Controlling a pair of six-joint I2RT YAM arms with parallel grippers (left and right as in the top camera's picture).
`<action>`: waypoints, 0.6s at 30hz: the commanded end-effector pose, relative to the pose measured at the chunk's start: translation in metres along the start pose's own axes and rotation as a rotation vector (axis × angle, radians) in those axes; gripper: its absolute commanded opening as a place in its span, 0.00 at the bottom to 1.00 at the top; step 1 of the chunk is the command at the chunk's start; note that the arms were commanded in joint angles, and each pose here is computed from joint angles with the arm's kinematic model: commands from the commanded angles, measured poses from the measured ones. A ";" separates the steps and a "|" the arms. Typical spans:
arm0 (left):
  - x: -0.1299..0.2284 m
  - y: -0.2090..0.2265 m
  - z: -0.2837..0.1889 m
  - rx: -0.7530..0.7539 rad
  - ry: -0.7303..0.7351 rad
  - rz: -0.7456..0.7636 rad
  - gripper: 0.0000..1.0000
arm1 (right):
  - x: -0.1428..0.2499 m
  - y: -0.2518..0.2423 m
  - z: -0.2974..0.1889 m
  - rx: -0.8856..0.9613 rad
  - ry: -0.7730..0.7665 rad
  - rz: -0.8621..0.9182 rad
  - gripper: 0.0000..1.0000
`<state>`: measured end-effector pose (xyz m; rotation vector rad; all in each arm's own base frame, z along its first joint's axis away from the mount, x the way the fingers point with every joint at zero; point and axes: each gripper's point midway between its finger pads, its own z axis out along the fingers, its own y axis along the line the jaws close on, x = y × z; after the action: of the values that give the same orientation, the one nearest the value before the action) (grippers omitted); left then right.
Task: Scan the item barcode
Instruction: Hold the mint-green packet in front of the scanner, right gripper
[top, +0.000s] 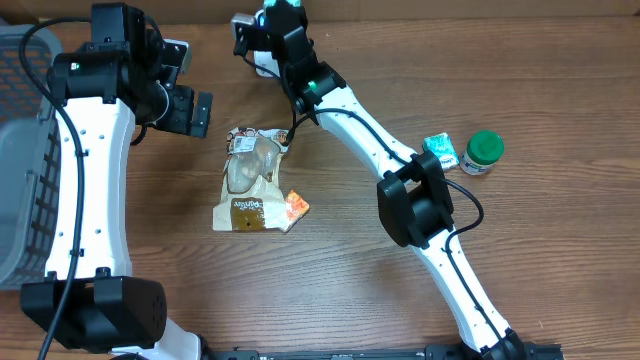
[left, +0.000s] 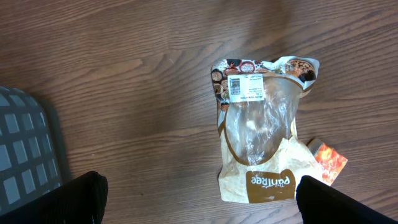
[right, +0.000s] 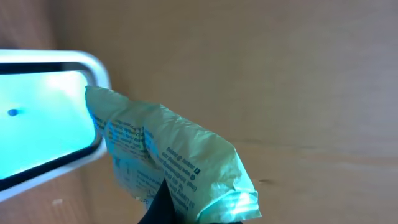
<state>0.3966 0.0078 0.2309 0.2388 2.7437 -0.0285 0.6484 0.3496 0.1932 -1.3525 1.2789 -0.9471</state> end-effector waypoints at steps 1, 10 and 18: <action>-0.002 0.000 -0.002 0.005 -0.009 0.010 0.99 | 0.000 -0.023 -0.002 0.076 0.012 -0.013 0.04; -0.002 0.000 -0.002 0.005 -0.009 0.010 1.00 | 0.000 -0.019 -0.002 0.061 0.015 0.004 0.04; -0.002 0.000 -0.002 0.005 -0.009 0.010 1.00 | 0.004 -0.074 -0.019 0.132 -0.026 0.393 0.04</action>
<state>0.3966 0.0078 0.2309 0.2388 2.7437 -0.0285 0.6503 0.3480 0.2023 -1.2327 1.3230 -0.8913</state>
